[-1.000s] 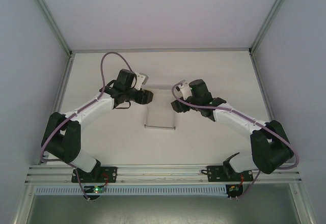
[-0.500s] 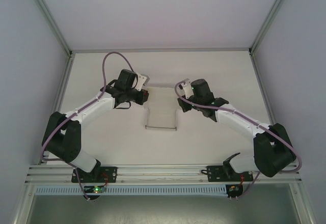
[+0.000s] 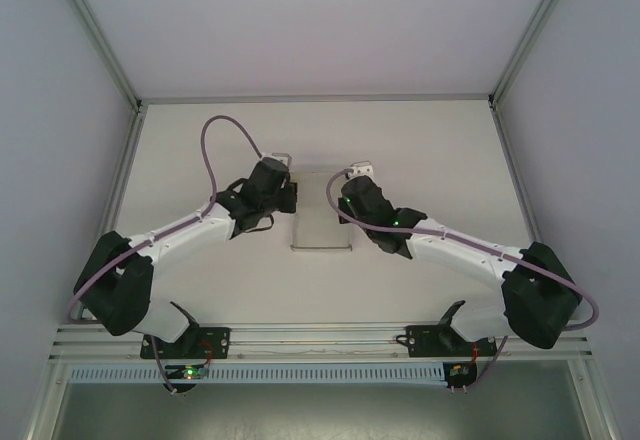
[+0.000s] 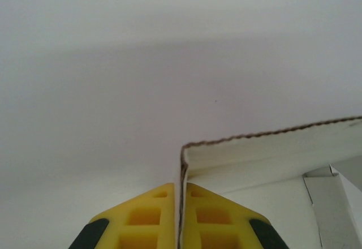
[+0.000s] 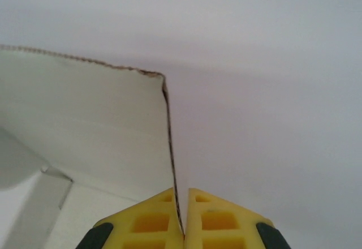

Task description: Assemble paper box

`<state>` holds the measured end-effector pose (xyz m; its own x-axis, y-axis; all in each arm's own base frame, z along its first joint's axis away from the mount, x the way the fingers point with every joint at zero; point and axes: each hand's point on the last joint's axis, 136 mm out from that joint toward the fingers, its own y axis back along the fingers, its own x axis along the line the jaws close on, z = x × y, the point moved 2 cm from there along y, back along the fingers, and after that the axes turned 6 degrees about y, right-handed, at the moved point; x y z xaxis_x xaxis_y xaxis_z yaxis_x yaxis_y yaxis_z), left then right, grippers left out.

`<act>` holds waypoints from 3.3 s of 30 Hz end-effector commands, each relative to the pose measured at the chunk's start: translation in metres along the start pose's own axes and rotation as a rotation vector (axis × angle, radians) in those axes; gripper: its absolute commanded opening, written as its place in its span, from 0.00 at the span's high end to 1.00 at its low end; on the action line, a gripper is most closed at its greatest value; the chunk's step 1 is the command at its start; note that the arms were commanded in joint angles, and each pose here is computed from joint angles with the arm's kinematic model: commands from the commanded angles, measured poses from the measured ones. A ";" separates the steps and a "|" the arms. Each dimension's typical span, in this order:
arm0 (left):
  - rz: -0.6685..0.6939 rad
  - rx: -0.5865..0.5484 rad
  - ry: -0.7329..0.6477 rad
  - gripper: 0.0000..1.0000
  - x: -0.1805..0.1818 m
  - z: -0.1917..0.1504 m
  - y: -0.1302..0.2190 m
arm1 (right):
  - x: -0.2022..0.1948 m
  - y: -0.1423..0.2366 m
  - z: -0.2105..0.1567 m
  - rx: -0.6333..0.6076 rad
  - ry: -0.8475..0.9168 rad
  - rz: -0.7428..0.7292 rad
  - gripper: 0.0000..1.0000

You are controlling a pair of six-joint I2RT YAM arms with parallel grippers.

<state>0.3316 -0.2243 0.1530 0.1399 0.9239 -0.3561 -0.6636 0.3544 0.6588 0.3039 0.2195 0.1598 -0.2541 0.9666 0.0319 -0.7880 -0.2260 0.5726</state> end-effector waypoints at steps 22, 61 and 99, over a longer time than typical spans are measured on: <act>-0.278 -0.236 0.066 0.99 -0.032 -0.049 0.006 | 0.031 0.003 -0.053 -0.235 -0.230 0.146 1.00; -0.201 -0.116 0.039 0.24 -0.031 -0.100 0.032 | 0.023 0.014 -0.108 -0.194 -0.105 -0.041 1.00; -0.032 0.161 0.582 0.00 0.024 -0.087 0.035 | 0.045 0.038 -0.112 -0.193 -0.008 0.000 0.86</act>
<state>0.2404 -0.1902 0.1023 -0.3223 0.7439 -0.5854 -0.5235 0.3752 0.7650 0.2046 0.2381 0.0913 -0.2272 0.9714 0.0684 -0.8916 -0.2358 0.3867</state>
